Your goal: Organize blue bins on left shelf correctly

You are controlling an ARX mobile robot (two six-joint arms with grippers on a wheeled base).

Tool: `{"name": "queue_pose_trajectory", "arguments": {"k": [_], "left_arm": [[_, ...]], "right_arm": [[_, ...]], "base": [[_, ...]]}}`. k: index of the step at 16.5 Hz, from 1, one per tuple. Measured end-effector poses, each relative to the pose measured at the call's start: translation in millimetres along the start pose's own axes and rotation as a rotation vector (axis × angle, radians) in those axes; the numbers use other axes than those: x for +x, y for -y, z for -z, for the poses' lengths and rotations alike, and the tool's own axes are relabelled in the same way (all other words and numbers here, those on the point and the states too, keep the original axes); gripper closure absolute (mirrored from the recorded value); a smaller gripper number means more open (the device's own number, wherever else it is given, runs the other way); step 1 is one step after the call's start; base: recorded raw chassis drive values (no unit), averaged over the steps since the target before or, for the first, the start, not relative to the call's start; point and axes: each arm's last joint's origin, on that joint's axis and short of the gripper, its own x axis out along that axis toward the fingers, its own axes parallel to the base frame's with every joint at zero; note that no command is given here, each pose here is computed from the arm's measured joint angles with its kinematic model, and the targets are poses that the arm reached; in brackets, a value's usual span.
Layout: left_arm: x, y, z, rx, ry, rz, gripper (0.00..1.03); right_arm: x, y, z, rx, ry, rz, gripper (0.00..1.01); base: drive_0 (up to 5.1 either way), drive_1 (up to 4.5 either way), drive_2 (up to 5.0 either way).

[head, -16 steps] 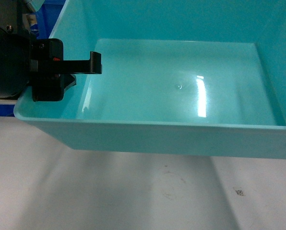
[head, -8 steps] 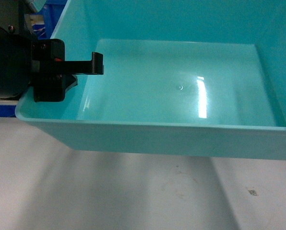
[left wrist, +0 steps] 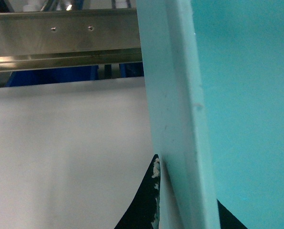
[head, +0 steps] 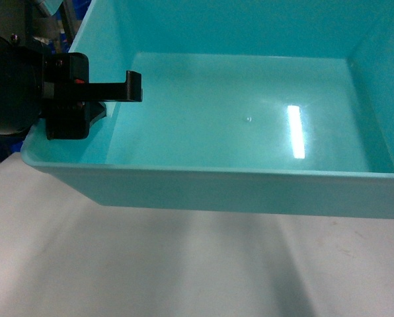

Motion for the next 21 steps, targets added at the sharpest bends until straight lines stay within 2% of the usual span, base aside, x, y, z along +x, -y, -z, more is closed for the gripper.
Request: {"name": "queue_pose_trajectory", "arguments": {"k": [21], "left_arm": [[0.1,0.0,0.4,0.002,-0.003,0.000,0.97]], "right_arm": [[0.0,0.0,0.3,0.000,-0.002,0.000,0.99]], "base": [[-4.9,2.23,2.6]]}}
